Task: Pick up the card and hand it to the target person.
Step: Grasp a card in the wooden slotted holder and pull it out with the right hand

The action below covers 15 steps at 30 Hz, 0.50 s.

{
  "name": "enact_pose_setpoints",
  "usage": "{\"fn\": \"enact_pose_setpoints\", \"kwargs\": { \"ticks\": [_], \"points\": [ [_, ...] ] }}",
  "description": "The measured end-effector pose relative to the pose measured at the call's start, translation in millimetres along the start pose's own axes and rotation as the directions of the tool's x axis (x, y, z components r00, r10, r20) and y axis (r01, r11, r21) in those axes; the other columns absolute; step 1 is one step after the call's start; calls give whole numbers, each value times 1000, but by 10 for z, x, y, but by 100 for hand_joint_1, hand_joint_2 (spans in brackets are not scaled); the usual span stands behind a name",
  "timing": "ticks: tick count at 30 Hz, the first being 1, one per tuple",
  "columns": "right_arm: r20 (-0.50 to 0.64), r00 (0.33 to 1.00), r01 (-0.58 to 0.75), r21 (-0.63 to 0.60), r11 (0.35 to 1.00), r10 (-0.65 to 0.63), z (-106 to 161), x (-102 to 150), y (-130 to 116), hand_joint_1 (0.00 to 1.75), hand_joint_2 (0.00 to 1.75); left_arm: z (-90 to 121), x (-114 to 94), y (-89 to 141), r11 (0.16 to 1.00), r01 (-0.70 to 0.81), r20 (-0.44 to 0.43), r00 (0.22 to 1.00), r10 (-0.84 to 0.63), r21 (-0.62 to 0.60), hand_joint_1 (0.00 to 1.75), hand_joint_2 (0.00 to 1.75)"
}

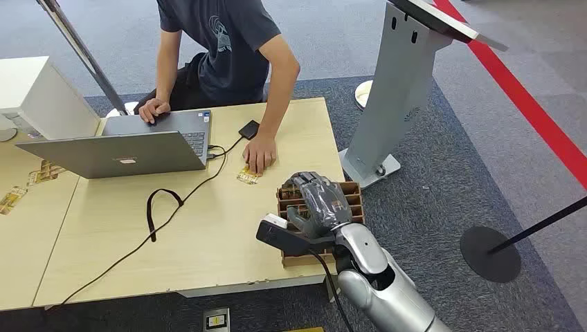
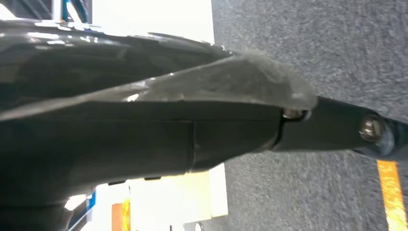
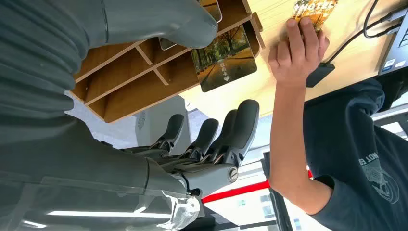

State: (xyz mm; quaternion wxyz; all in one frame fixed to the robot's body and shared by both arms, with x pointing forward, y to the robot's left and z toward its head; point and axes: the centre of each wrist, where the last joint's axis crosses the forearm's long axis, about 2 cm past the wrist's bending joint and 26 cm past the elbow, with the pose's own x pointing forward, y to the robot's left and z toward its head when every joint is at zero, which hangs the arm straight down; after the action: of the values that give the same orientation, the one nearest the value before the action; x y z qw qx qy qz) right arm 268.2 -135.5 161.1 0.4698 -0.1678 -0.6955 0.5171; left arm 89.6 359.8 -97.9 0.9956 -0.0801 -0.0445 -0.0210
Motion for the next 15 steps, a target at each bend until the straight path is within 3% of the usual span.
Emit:
{"fn": "enact_pose_setpoints", "kwargs": {
  "ticks": [15],
  "points": [
    [-42, 999, 1, 48, 999, 1, -30, -72, 95, 75, 175, -1, 1, -3, 1000, -20, -4, 1000, 20, 0, 0, 0]
  ]
}}
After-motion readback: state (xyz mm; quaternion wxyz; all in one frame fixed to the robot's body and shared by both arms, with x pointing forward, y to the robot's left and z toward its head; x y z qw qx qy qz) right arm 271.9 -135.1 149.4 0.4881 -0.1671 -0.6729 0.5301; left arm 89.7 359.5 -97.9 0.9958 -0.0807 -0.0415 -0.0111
